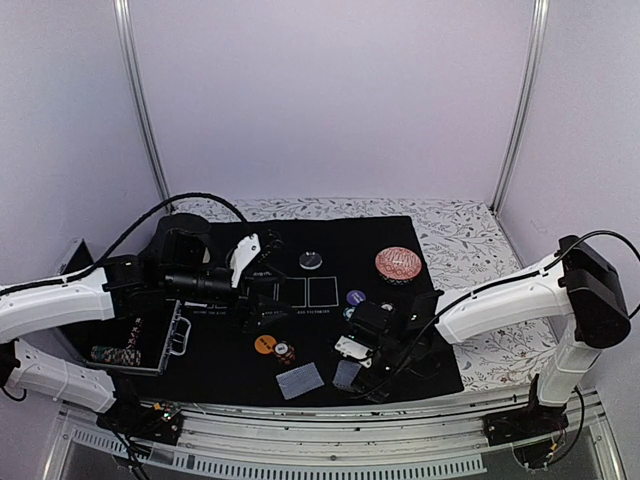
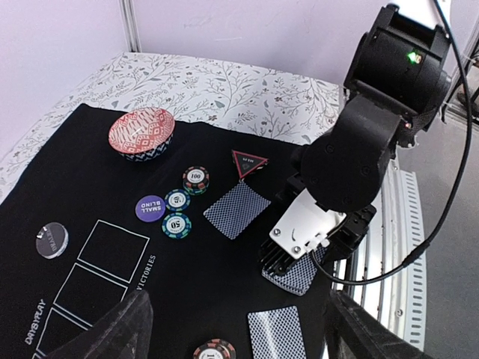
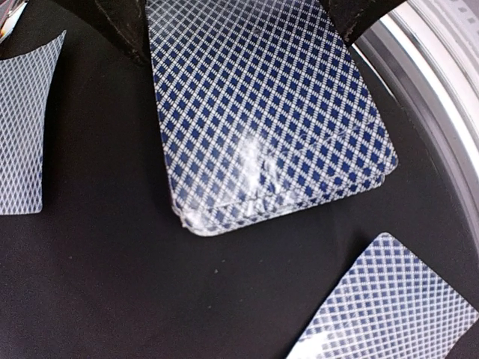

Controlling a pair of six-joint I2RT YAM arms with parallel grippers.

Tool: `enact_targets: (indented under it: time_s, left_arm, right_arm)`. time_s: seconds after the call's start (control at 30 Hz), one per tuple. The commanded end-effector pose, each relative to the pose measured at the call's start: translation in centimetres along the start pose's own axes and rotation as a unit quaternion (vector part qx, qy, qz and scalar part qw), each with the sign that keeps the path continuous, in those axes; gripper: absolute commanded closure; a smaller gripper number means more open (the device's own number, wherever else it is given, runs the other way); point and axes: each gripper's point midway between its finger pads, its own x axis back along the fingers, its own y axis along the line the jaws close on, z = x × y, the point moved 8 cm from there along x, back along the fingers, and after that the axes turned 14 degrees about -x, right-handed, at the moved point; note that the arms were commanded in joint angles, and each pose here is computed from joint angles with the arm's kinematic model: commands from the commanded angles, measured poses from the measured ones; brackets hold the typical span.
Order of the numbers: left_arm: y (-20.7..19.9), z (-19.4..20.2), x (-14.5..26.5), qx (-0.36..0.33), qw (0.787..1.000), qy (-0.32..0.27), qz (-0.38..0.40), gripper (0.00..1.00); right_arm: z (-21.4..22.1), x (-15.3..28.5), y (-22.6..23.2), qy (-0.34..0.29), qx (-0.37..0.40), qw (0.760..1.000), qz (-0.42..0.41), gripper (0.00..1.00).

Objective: Distribute texas hold em gaming equipment
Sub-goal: Pick up the face-down deck piles from the poker table mat.

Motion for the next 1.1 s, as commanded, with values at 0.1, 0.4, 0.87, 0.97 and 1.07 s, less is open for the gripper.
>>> enact_targets:
  time_s: [0.1,0.4,0.87,0.97,1.07]
  left_arm:
    - [0.0,0.2,0.3,-0.007,1.0,0.009,-0.013,0.19]
    - [0.9,0.6,0.8,0.014,0.998,0.029,-0.057,0.19]
    - [5.1,2.6,0.7,0.16,0.982,0.05,-0.088,0.27]
    - [5.6,2.8,-0.2,0.21,0.976,0.029,-0.047,0.3]
    - [5.2,1.8,-1.1,0.225,0.974,-0.009,0.019,0.27]
  right_arm:
    - [0.3,-0.6,0.3,0.024,0.015,0.999,0.031,0.4]
    - [-0.5,1.0,0.6,-0.005,0.021,0.999,0.044,0.46]
    - [-4.9,8.3,1.0,-0.165,0.04,0.98,0.101,0.5]
    - [-6.4,10.1,1.2,-0.209,0.058,0.968,0.123,0.5]
    - [-8.0,11.6,1.5,-0.245,0.068,0.957,0.137,0.49]
